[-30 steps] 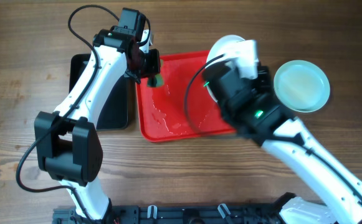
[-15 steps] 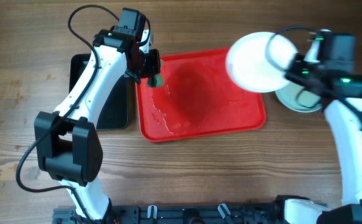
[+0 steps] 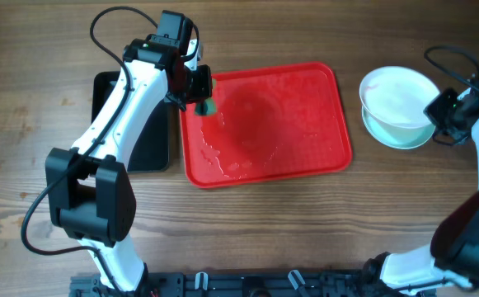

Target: Clean dirty plates on tray and stack at the side

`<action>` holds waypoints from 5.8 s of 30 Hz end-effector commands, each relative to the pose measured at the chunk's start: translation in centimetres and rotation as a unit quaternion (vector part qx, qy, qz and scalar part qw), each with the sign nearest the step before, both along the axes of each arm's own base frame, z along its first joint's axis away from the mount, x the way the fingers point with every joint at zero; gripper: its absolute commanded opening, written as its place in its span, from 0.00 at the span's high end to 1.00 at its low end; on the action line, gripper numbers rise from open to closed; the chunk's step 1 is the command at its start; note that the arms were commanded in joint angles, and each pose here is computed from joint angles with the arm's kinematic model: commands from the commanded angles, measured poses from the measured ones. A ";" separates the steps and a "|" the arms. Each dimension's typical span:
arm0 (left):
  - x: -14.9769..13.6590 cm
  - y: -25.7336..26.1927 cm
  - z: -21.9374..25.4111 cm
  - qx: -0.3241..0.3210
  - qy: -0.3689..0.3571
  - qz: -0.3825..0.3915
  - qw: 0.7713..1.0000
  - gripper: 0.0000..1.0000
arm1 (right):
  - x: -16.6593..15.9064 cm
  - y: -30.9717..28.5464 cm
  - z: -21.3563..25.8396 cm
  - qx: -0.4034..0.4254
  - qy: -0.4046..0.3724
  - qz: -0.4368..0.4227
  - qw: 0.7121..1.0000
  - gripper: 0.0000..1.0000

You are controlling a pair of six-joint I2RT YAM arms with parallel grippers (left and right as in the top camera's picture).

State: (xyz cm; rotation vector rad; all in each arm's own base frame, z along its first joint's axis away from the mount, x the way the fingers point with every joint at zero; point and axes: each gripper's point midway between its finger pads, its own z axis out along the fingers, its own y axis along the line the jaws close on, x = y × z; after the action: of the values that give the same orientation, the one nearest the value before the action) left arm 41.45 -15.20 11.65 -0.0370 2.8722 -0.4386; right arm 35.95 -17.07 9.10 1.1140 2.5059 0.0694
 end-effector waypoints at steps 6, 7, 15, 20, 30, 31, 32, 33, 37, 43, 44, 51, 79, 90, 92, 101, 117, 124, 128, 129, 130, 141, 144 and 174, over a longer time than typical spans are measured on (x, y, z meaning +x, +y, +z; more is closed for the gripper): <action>0.2 0.1 0.1 0.003 -0.006 -0.003 1.000 0.96 | -1.1 -1.9 -5.2 0.017 0.054 -0.058 0.997 0.96; 0.2 0.0 0.1 0.003 -0.005 -0.003 1.000 0.96 | -1.1 -1.9 -5.2 0.017 0.054 -0.058 0.997 0.95; 0.1 0.1 0.3 0.003 -0.005 -0.003 1.000 0.96 | -0.1 -0.9 -2.3 0.039 0.020 -0.040 0.998 0.52; -1.0 1.7 1.7 0.012 0.002 0.018 1.000 0.96 | 1.6 2.9 3.6 0.077 -0.066 0.068 0.993 0.47; -4.7 12.9 4.0 0.167 0.040 0.182 0.968 0.96 | 2.2 11.1 8.5 0.049 -0.103 0.193 0.975 0.23; -4.6 13.9 4.0 0.175 0.039 0.192 0.965 0.96 | 2.4 12.1 8.3 0.051 -0.099 0.206 0.972 0.22; -4.3 14.6 3.9 0.181 0.037 0.200 0.962 0.96 | 2.5 13.1 8.1 0.053 -0.096 0.218 0.970 0.21; -4.0 15.1 3.8 0.185 0.034 0.207 0.960 0.96 | 2.6 14.1 7.8 0.055 -0.092 0.230 0.967 0.21; -2.8 17.4 2.5 0.202 0.033 0.233 0.951 0.96 | 2.8 16.5 6.8 0.046 -0.072 0.259 0.962 0.16; -1.6 18.5 -1.4 0.199 0.065 0.243 0.947 0.96 | 2.8 18.7 6.3 0.045 -0.063 0.286 0.955 0.13; -1.4 18.5 -2.2 0.196 0.073 0.242 0.947 0.96 | 2.8 18.7 6.3 0.045 -0.063 0.286 0.955 0.13; -0.4 17.8 -5.9 0.183 0.097 0.232 0.950 0.92 | 2.7 18.7 6.3 0.045 -0.062 0.287 0.955 0.13; 0.1 17.3 -6.1 0.167 0.091 0.231 0.954 0.05 | 2.8 18.3 6.2 0.034 -0.059 0.285 0.956 0.12; 1.4 16.9 4.9 0.140 -0.029 0.238 0.961 0.00 | 2.4 19.0 9.4 0.020 -0.106 0.318 0.942 0.12; 0.9 16.9 7.5 0.132 -0.060 0.243 0.959 0.00 | 2.0 19.6 11.0 0.016 -0.131 0.346 0.929 0.13; -2.4 17.0 14.6 0.113 -0.130 0.252 0.952 0.00 | -3.9 21.0 20.1 -0.035 -0.238 0.399 0.885 0.12; -2.4 17.0 14.6 0.113 -0.129 0.252 0.952 0.00 | -15.0 22.7 22.9 -0.005 -0.256 0.396 0.882 0.01; -2.4 17.0 14.6 0.113 -0.129 0.252 0.952 0.00 | -14.5 21.4 22.9 -0.054 -0.251 0.397 0.881 0.01; -2.4 17.0 14.6 0.113 -0.129 0.252 0.952 0.00 | -13.2 21.8 24.4 -0.096 -0.309 0.421 0.848 0.00; -2.4 17.0 14.6 0.113 -0.129 0.252 0.952 0.00 | -12.8 22.0 24.8 -0.112 -0.328 0.428 0.834 0.01; -2.4 17.0 14.6 0.113 -0.129 0.252 0.952 0.00 | -12.6 22.2 25.2 -0.128 -0.351 0.436 0.819 0.01; -2.4 17.0 14.6 0.113 -0.129 0.252 0.952 0.00 | -11.7 21.3 19.8 -0.169 -0.504 0.333 0.779 0.01; -2.4 17.0 14.6 0.113 -0.129 0.252 0.952 0.00 | -11.4 21.5 17.8 -0.182 -0.534 0.329 0.757 0.01; -2.4 17.0 14.6 0.113 -0.129 0.252 0.952 0.00 | -12.0 22.6 8.8 -0.200 -0.543 0.360 0.732 0.00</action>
State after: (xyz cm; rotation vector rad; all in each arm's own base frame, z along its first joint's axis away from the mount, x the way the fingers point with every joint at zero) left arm 38.84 1.97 26.40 -0.6282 2.4957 -0.0084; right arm 23.97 5.50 17.66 -0.1796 1.5638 0.2940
